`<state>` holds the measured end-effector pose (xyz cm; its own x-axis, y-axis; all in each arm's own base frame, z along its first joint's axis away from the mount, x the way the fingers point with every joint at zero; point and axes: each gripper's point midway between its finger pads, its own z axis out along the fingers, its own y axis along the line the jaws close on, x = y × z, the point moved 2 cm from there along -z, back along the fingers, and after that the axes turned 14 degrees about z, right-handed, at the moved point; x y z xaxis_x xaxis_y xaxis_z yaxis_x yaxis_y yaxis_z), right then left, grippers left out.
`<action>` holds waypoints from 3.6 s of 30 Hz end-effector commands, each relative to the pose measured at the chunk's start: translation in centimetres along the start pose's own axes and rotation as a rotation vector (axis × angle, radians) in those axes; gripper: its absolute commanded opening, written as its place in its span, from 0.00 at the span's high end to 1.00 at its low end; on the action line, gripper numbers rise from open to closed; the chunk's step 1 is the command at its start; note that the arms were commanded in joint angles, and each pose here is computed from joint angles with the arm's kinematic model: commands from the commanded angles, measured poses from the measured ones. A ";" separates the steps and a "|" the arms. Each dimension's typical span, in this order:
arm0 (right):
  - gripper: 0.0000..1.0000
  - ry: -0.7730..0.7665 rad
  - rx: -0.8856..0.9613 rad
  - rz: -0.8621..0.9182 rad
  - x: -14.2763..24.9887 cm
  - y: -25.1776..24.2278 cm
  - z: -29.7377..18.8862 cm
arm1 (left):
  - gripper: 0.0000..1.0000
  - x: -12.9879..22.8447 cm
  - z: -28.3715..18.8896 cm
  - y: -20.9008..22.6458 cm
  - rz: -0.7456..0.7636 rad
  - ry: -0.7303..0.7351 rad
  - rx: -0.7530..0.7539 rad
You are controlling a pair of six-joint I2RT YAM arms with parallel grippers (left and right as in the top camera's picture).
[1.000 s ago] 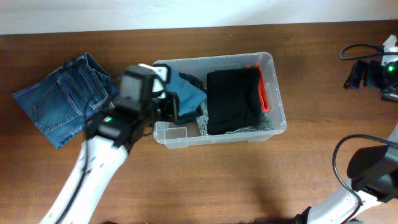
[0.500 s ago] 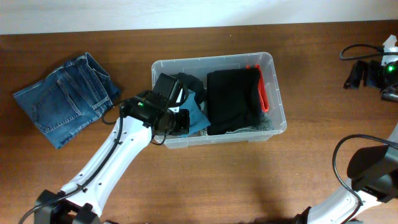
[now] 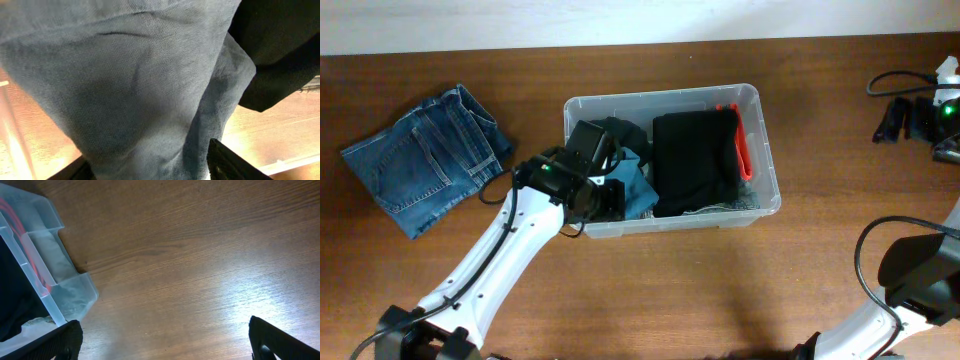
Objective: Pack container
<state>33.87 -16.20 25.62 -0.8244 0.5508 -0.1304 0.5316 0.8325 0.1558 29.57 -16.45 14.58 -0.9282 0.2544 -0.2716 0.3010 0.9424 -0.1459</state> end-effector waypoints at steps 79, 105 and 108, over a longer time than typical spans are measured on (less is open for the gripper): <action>0.02 -0.010 0.004 -0.002 0.1 0.0 -0.3 | 1.00 -5.0 9.5 -3.1 0.101 0.252 -0.141; 0.02 -0.010 0.004 -0.002 0.1 0.0 -0.3 | 0.99 -6.1 4.3 2.5 -0.005 0.114 -0.277; 0.02 -0.010 0.004 -0.002 0.1 0.0 -0.3 | 0.99 -4.6 6.6 3.0 -0.005 0.133 -0.279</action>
<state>33.88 -16.20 25.63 -0.8244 0.5508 -0.1307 0.5314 0.8325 0.1565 37.45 -16.63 12.04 -0.9440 0.2653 -0.1960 0.2446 0.9617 0.1235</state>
